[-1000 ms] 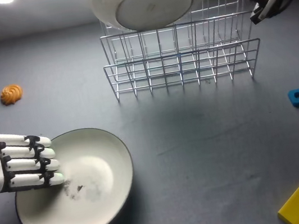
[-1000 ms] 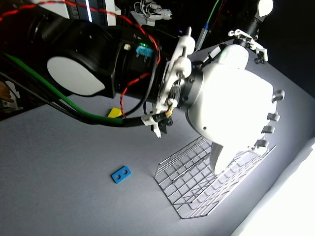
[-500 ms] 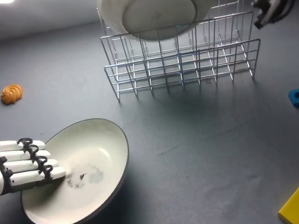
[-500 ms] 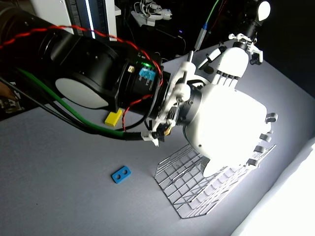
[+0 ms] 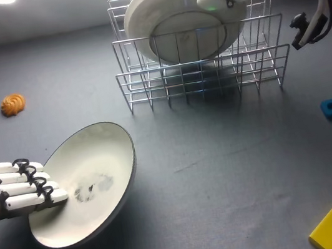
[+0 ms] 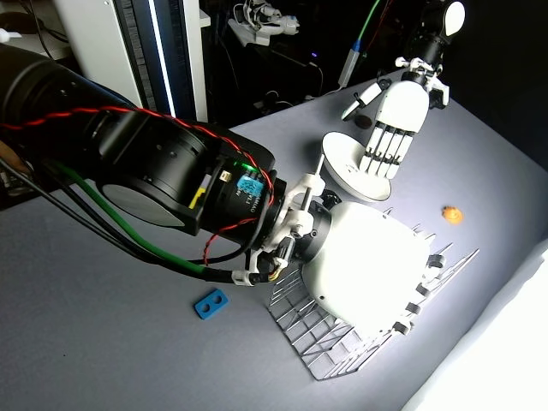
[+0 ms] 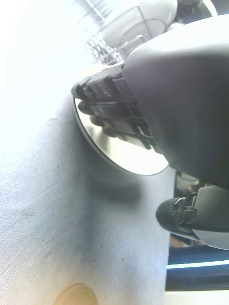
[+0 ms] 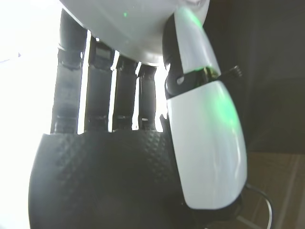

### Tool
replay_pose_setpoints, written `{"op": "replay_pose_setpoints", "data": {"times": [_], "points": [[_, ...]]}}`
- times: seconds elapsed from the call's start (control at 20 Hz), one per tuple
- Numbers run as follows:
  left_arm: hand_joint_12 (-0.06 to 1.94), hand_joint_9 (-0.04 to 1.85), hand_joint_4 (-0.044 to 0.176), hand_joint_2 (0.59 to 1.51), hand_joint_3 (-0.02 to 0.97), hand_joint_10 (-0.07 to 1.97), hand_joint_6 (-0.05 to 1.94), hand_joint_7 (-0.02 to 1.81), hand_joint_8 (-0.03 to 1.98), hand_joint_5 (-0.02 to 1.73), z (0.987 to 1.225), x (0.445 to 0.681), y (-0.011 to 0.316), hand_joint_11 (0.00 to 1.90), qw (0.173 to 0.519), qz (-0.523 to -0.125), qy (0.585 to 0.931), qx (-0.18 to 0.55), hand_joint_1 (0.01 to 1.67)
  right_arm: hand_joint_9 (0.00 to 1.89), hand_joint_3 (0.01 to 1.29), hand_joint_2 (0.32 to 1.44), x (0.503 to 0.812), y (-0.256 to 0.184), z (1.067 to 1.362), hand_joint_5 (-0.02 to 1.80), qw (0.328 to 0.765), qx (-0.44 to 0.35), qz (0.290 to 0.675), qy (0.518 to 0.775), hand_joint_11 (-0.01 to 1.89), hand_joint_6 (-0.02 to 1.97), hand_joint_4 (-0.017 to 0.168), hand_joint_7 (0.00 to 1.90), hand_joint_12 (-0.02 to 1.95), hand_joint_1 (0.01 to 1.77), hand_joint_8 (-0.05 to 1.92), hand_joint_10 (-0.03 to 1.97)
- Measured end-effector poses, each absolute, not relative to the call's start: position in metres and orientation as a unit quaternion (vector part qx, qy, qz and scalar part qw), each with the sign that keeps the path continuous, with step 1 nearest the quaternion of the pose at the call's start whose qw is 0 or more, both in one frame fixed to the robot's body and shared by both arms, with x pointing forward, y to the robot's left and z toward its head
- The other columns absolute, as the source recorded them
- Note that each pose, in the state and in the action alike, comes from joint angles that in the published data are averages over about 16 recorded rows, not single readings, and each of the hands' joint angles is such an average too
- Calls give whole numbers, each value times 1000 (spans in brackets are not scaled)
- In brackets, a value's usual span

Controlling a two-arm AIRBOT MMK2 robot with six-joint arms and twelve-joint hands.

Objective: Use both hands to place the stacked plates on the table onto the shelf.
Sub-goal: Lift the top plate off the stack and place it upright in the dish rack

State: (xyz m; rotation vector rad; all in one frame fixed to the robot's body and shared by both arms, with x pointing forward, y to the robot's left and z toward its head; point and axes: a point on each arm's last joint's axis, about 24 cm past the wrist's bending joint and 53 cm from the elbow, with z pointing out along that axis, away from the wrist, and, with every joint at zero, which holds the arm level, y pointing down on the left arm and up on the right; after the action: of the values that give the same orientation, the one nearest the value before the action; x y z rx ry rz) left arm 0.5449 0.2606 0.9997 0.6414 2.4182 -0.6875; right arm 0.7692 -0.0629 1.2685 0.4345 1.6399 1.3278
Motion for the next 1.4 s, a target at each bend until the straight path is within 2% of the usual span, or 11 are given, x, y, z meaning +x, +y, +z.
{"op": "replay_pose_setpoints", "data": {"times": [0.15, 0.3, 1.0, 1.1, 1.4], "points": [[-12, 15, -3, 1108, 16, -4, -22, 26, 1, 2, 999, 544, 261, 23, 269, -254, 898, 237, 22, 949, 13, 1113, 770, -63, 1265, 716, 474, 178, 541, 672, 689, 1152, -8, 932, 1346, 1187, 1126, 628], [-5, 8, -3, 1109, 17, -9, -19, 29, 1, 5, 999, 544, 262, 24, 269, -253, 899, 237, 22, 919, 14, 1133, 770, -63, 1264, 693, 475, 178, 540, 672, 646, 1100, -8, 896, 1338, 1161, 1011, 604], [20, -11, -4, 1107, 15, -25, -17, 41, -4, 15, 997, 542, 265, 34, 264, -249, 904, 227, 21, 747, 14, 1207, 759, -51, 1274, 705, 483, 149, 544, 670, 285, 151, -5, 822, 1272, 958, 68, 203], [21, -12, -4, 1105, 15, -26, -19, 38, -4, 13, 997, 542, 266, 36, 263, -249, 905, 224, 21, 726, 14, 1213, 758, -51, 1278, 706, 487, 143, 544, 669, 248, 63, -4, 813, 1266, 938, 28, 156], [23, -15, -4, 1099, 15, -30, -20, 34, -4, 10, 996, 540, 268, 42, 259, -246, 908, 218, 22, 664, 14, 1228, 745, -44, 1299, 648, 525, 88, 533, 658, 167, 43, -4, 734, 1263, 888, 27, 121]]}}
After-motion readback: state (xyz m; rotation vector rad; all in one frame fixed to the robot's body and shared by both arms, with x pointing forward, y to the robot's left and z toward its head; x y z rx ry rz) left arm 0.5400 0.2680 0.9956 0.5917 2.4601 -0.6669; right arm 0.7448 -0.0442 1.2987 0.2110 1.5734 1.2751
